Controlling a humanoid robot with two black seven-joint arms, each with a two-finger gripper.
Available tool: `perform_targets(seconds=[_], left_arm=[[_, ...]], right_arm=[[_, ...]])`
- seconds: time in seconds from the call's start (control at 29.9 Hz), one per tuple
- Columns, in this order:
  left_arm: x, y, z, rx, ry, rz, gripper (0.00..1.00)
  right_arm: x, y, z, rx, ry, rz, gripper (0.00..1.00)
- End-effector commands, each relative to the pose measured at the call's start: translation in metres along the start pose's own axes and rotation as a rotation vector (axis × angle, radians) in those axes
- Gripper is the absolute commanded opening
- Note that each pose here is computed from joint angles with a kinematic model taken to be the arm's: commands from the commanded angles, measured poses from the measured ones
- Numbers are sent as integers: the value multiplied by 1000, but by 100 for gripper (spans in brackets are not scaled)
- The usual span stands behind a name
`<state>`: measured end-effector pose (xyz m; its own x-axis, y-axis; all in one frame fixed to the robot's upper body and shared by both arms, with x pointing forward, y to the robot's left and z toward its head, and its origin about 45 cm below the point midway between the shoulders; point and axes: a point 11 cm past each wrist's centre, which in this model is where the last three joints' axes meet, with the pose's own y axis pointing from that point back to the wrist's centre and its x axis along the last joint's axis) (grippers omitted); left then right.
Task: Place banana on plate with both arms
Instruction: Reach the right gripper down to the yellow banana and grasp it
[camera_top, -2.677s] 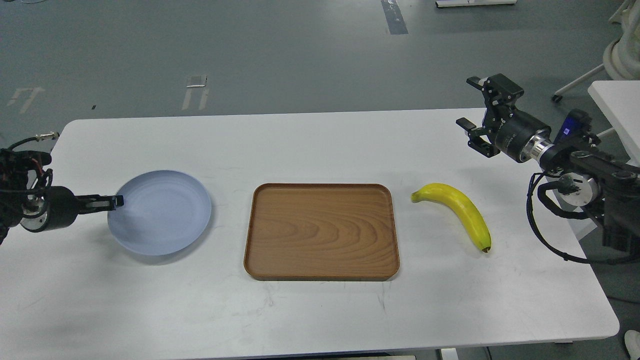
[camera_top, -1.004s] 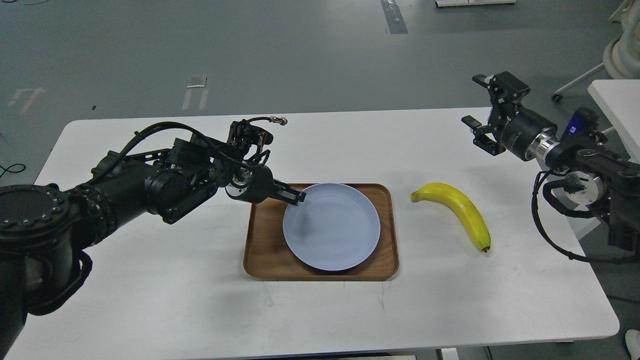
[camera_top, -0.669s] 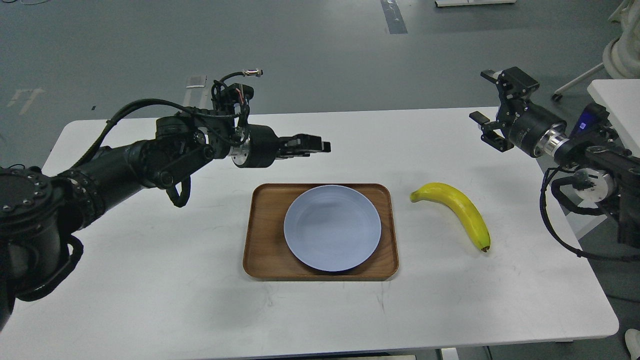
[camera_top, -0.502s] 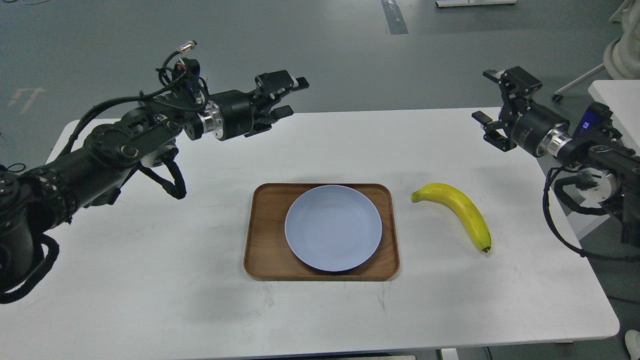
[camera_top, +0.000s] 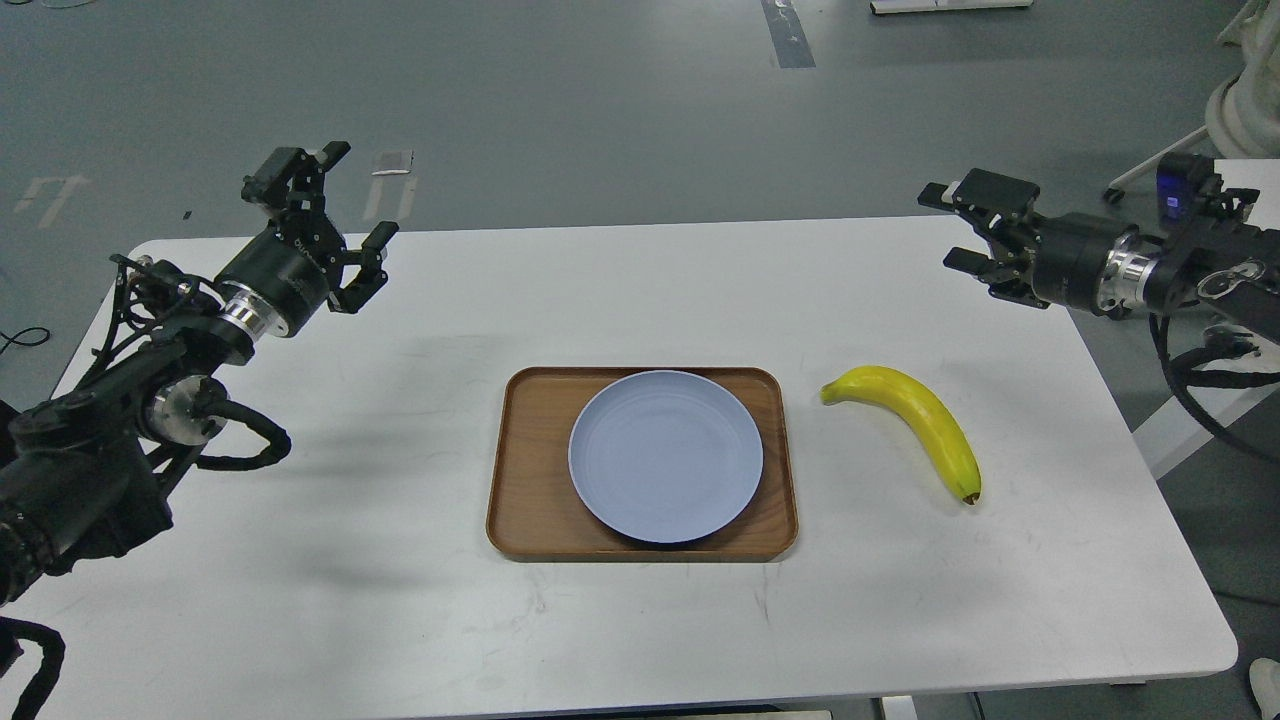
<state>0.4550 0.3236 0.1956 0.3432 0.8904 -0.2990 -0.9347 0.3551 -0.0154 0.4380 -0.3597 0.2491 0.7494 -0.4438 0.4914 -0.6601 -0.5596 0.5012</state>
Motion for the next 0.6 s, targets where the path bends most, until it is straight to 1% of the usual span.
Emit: perform_targets(seconds=[0.0,0.13,0.2,0.23,0.33,0.47,0.57], left_arm=[[-1,0,0,-1,1,-1,98],[-3,-1,-1,1,1,-10,98],[-5,-2,-1,2,2,-17,98],[-6,-2,-1,2,1,-19,98],[-6,-2,-1,4,-1,-20,98],[-5,-1,0,3,-2,-21,98],[-4,-1,1,3,-4,-19,98]], right_arm=[[0,0,-14,-60,216,-93,100],[-8,-1,-4,-204,445,-236,100],[-17,-8,-1,-237,504,-296,100],[-27,-12,5,-276,561,-362,100],[-44,-16,19,-350,665,-484,100],[-50,-19,24,-378,709,-531,100],[-55,-26,19,-375,748,-556,100]])
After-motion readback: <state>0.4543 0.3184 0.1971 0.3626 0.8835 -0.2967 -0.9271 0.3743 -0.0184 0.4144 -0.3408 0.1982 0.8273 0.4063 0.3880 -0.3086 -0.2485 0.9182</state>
